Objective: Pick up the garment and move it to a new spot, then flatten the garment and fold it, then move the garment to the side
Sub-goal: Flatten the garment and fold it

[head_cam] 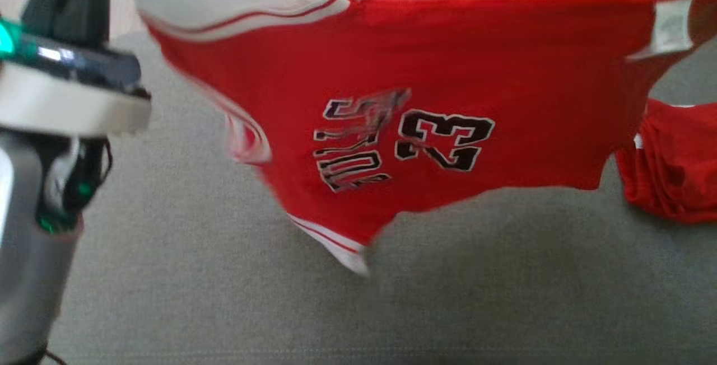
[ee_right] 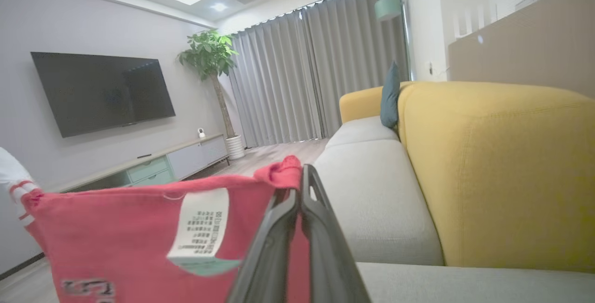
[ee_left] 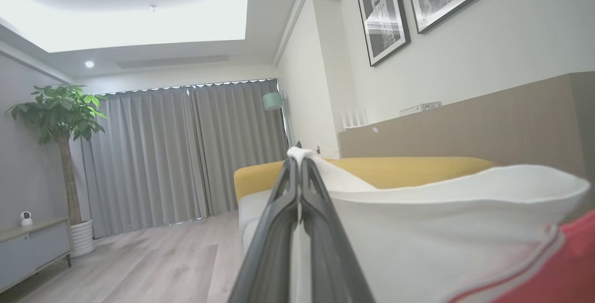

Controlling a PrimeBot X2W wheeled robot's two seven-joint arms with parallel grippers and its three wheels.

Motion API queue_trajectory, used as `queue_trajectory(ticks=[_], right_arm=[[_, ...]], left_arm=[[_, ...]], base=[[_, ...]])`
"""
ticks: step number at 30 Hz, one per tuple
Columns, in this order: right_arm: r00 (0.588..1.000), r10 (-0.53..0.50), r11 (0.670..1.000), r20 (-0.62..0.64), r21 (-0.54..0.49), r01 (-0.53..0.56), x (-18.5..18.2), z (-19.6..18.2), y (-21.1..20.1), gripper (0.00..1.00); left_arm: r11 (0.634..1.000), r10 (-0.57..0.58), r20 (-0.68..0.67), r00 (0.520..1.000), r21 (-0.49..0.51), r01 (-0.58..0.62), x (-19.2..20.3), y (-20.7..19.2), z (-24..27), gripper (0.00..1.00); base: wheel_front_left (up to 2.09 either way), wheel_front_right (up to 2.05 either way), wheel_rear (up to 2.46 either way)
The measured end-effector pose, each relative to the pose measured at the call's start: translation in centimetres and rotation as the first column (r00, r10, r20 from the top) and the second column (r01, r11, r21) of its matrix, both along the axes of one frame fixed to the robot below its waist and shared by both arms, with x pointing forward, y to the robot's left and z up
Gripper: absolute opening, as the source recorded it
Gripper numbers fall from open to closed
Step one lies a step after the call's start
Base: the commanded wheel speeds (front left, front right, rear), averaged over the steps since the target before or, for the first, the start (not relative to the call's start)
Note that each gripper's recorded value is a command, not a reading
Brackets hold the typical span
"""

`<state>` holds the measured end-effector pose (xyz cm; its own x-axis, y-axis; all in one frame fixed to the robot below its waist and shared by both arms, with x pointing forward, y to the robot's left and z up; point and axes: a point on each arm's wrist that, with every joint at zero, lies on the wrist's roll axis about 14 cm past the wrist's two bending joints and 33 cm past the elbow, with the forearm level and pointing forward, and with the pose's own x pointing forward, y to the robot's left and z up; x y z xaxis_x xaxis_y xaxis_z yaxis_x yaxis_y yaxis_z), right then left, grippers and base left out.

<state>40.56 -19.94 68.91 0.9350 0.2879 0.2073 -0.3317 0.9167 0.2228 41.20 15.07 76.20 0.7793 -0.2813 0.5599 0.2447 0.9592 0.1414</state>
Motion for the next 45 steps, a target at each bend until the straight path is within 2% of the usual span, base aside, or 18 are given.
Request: queue_trajectory(ticks=[7, 11, 16, 23, 27, 30, 32, 36, 41, 45], right_arm=[[1.000, -0.001, 1.000, -0.026, 0.028, 0.001, 1.4, 0.1, -0.4, 0.00], [0.998, -0.005, 0.998, -0.061, 0.065, 0.009, 3.7, -0.7, -0.2, 0.00], [0.999, -0.015, 0.997, -0.052, 0.073, 0.019, 8.4, 0.1, 1.2, 0.00], [0.997, -0.070, 0.992, 0.024, 0.111, 0.067, 13.3, 3.2, 1.9, 0.00], [0.995, -0.085, 0.991, 0.058, 0.112, 0.078, 15.8, 3.9, 3.1, 0.00], [0.996, -0.080, 0.994, 0.047, 0.071, 0.077, 18.0, 2.6, 4.5, 0.00], [0.997, -0.083, 0.995, 0.005, 0.056, 0.082, 19.5, 0.2, 5.0, 0.00], [0.984, -0.083, 0.996, -0.158, 0.021, 0.087, 21.3, -7.9, 5.9, 0.00], [0.953, -0.047, 0.999, -0.300, 0.001, 0.049, 21.4, -15.6, 7.7, 0.00], [0.928, -0.026, 0.999, -0.372, 0.026, 0.039, 20.3, -19.8, 8.3, 0.00]], left_arm=[[1.000, -0.023, -0.041, 0.999, 0.004, 0.023, 1.9, -0.5, 0.0, 0.00], [0.999, -0.032, -0.111, 0.993, 0.016, 0.034, 5.0, -0.8, -1.2, 0.00], [1.000, -0.010, -0.153, 0.988, 0.019, 0.013, 10.2, -0.8, -1.7, 0.00], [0.998, 0.054, -0.102, 0.993, 0.030, -0.052, 14.9, -0.6, 0.8, 0.00], [0.997, 0.078, -0.061, 0.995, -0.002, -0.078, 16.6, -0.1, 3.3, 0.00], [0.996, 0.087, -0.086, 0.992, -0.019, -0.089, 18.3, 0.3, 2.5, 0.00], [0.996, 0.077, -0.169, 0.983, -0.039, -0.085, 19.8, 0.2, -0.8, 0.00], [0.990, 0.046, -0.382, 0.923, -0.106, -0.093, 21.3, 0.3, -10.7, 0.00], [0.973, 0.063, -0.627, 0.777, -0.134, -0.187, 20.0, 2.6, -23.2, 0.00], [0.965, 0.068, -0.728, 0.682, -0.125, -0.230, 18.2, 3.3, -28.7, 0.00]], base=[[0.00, 0.00, 0.00], [0.00, 0.00, 0.00], [0.00, 0.00, 0.00], [0.00, 0.00, 0.00], [0.00, 0.00, 0.00], [0.00, 0.00, 0.00], [0.00, 0.00, 0.00], [0.00, 0.00, 0.00], [0.00, 0.00, 0.00], [0.00, 0.00, 0.00]])
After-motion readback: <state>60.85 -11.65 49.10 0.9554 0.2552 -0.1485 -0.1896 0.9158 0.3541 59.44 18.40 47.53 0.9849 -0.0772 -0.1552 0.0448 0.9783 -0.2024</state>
